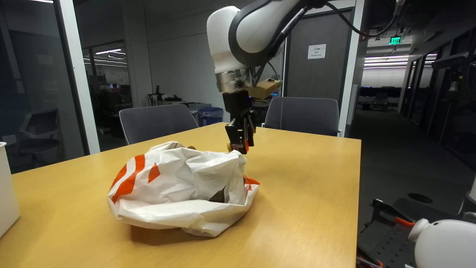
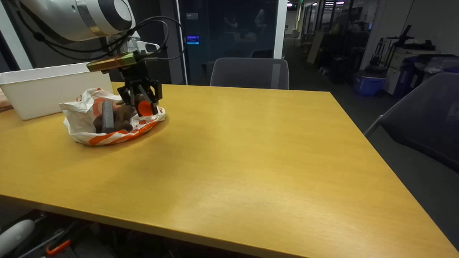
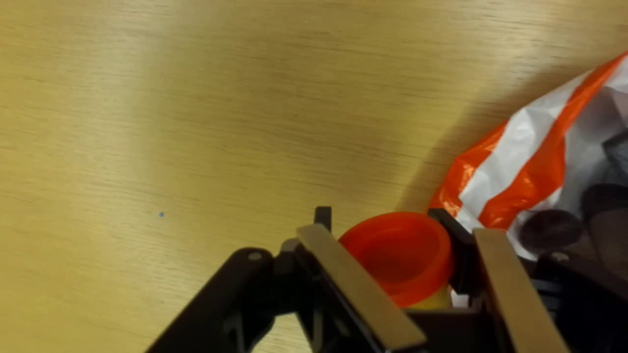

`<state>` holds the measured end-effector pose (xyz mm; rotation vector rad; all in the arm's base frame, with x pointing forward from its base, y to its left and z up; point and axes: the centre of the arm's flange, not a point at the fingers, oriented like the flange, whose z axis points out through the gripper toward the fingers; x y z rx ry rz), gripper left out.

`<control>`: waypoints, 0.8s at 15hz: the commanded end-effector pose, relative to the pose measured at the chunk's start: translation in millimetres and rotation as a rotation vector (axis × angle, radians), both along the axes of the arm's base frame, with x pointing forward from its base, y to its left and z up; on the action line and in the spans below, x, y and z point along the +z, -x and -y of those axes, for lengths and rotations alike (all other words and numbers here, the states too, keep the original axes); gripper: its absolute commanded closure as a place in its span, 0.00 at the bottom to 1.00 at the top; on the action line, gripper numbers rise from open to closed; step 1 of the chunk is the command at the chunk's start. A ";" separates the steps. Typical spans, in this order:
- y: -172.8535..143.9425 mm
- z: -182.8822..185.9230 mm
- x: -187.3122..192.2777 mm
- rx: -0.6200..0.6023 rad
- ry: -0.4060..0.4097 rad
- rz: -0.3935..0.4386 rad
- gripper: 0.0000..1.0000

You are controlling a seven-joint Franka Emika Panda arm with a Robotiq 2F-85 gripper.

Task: Pick up the objects on the right side of the table and put them in the plastic bag.

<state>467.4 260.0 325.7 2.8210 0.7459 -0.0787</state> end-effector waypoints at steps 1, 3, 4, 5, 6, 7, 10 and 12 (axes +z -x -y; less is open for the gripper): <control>-0.4 -5.2 34.0 0.057 -0.094 -0.071 0.73; -2.5 0.8 37.8 0.098 -0.178 -0.124 0.73; -4.5 3.7 37.1 0.129 -0.221 -0.141 0.73; -5.8 6.2 35.8 0.151 -0.263 -0.157 0.73; -6.6 8.1 32.4 0.168 -0.295 -0.179 0.73; -7.1 9.1 27.8 0.187 -0.321 -0.204 0.73; -3.6 7.3 11.0 0.217 -0.358 -0.251 0.73; 6.3 1.1 -4.3 0.243 -0.348 -0.263 0.73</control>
